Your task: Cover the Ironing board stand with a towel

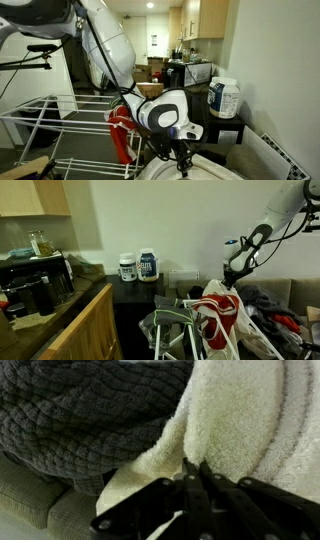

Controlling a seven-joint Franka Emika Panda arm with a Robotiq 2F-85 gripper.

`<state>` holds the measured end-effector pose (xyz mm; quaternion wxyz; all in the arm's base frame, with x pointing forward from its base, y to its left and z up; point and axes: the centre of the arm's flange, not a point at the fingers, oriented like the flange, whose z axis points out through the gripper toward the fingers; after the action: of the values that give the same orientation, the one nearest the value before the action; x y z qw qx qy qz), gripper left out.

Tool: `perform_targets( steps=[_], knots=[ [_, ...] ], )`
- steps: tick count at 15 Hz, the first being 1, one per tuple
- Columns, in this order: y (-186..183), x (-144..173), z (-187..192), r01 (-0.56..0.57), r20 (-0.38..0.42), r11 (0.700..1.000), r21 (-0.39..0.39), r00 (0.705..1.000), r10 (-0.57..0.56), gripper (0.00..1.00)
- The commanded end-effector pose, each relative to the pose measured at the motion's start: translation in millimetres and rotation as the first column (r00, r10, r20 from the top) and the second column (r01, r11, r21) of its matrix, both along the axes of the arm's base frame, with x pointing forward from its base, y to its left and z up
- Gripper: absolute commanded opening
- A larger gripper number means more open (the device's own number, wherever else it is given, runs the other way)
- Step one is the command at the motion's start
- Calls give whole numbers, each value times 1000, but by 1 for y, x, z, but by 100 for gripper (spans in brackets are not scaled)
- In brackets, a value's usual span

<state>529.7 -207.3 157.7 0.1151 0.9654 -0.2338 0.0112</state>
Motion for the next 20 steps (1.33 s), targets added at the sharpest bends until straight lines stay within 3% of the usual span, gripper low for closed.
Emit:
perform_targets(
  steps=[1,11,20],
  knots=[
    [2,5,27,-5,44,999,37,999,3,1],
    [23,105,209,10,201,993,121,979,-34,1],
    [3,139,361,10,383,997,81,923,-40,1]
  ],
)
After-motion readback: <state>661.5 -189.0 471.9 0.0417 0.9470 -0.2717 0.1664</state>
